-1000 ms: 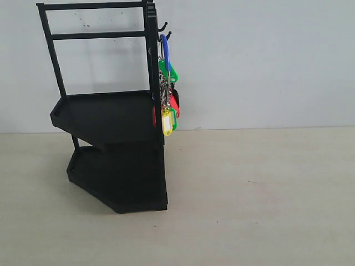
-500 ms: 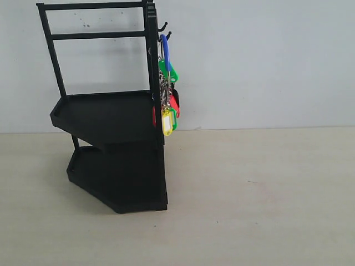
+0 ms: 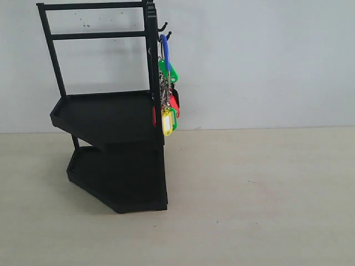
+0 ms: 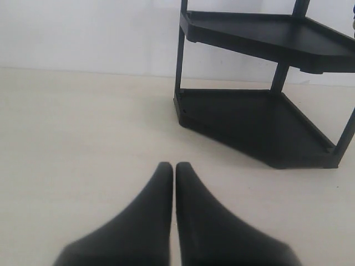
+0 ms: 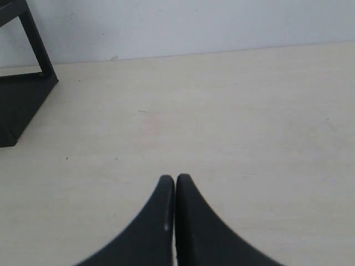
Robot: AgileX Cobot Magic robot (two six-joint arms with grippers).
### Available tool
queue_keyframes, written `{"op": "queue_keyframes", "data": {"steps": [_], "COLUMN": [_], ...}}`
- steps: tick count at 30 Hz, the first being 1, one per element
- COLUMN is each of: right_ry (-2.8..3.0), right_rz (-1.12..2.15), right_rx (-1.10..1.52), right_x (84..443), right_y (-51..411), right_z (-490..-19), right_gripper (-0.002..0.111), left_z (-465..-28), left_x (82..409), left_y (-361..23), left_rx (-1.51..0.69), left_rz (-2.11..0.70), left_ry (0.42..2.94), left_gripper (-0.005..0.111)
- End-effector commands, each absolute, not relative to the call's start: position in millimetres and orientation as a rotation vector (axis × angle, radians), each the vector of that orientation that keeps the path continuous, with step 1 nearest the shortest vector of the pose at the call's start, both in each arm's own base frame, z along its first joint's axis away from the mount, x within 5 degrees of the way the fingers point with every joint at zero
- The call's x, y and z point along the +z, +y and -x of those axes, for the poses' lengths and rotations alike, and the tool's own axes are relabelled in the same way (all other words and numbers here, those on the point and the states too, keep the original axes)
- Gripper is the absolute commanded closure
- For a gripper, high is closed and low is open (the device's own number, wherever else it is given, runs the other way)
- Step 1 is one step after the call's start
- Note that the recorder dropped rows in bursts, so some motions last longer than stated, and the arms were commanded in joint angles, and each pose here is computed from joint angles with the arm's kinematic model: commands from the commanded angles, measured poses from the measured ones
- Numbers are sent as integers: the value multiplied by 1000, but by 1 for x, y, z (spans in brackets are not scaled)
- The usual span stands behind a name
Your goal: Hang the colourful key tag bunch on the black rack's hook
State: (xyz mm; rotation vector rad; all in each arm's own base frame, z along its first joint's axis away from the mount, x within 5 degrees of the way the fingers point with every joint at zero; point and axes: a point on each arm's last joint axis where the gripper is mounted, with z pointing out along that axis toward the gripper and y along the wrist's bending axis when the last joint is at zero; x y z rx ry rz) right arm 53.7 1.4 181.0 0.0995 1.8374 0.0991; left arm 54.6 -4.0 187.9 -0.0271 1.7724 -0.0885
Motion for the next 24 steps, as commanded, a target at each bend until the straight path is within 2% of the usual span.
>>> {"op": "queue_keyframes", "data": {"steps": [1,24], "right_ry": [1824,1824], "right_rz": [-100,-105], "right_rx": [93,96], "right_x": [182,182], "right_y": [1,1], "right_z": [-54,-54], "right_gripper": [108,108], "left_z": [-55,-55], "left_x": [188,188], "left_y": [-4,-4], "left_rx": [-79,-79], "left_rz": [24,24], "left_ry": [1766,1766], "left_gripper": [102,102]}}
